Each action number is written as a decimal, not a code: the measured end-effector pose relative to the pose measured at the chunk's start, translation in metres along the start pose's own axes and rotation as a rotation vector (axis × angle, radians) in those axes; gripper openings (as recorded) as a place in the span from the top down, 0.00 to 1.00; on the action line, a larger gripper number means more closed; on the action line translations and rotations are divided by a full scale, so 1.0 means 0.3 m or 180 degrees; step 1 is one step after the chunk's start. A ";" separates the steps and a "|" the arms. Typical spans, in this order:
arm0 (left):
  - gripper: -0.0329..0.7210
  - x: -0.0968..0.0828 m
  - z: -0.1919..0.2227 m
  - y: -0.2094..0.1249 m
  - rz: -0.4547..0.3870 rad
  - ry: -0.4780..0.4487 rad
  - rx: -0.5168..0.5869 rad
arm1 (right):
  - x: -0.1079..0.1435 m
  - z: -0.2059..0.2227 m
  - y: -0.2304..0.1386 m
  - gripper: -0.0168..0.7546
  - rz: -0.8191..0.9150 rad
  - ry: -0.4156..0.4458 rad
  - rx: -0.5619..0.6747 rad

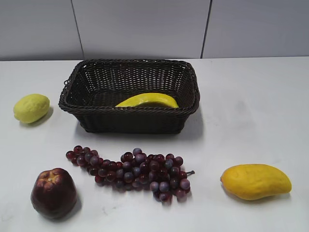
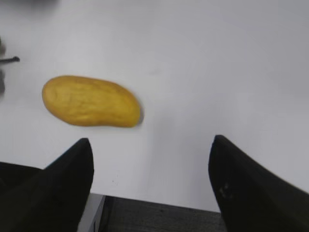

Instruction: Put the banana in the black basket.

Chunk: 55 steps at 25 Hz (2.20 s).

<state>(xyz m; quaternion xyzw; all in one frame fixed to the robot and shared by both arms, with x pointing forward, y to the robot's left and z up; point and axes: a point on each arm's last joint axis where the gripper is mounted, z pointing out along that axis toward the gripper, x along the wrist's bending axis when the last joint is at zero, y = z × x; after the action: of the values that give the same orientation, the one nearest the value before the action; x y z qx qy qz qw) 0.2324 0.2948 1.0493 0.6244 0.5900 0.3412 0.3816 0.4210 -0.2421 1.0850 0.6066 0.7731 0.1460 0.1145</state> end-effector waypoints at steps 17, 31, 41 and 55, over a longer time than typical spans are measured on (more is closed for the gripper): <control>0.69 0.000 0.000 0.000 0.0000 0.0000 0.0000 | -0.067 -0.142 -0.439 0.13 0.0664 -0.0227 -0.1130; 0.69 0.000 0.000 0.000 0.0000 0.0000 0.0000 | -0.028 -0.120 -0.609 0.17 0.0558 -0.0369 -0.2036; 0.69 0.000 0.000 0.000 0.0000 0.0000 0.0000 | -0.019 -0.134 -0.642 0.21 0.0527 -0.0403 -0.2344; 0.69 0.000 0.000 0.000 0.0000 0.0000 0.0000 | -0.019 -0.134 -0.642 0.21 0.0525 -0.0407 -0.2343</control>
<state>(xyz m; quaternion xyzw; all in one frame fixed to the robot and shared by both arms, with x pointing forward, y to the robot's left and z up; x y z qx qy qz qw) 0.2324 0.2948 1.0493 0.6244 0.5900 0.3412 0.3816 0.2339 -0.2939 1.0521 0.5929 0.6088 0.3845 0.3605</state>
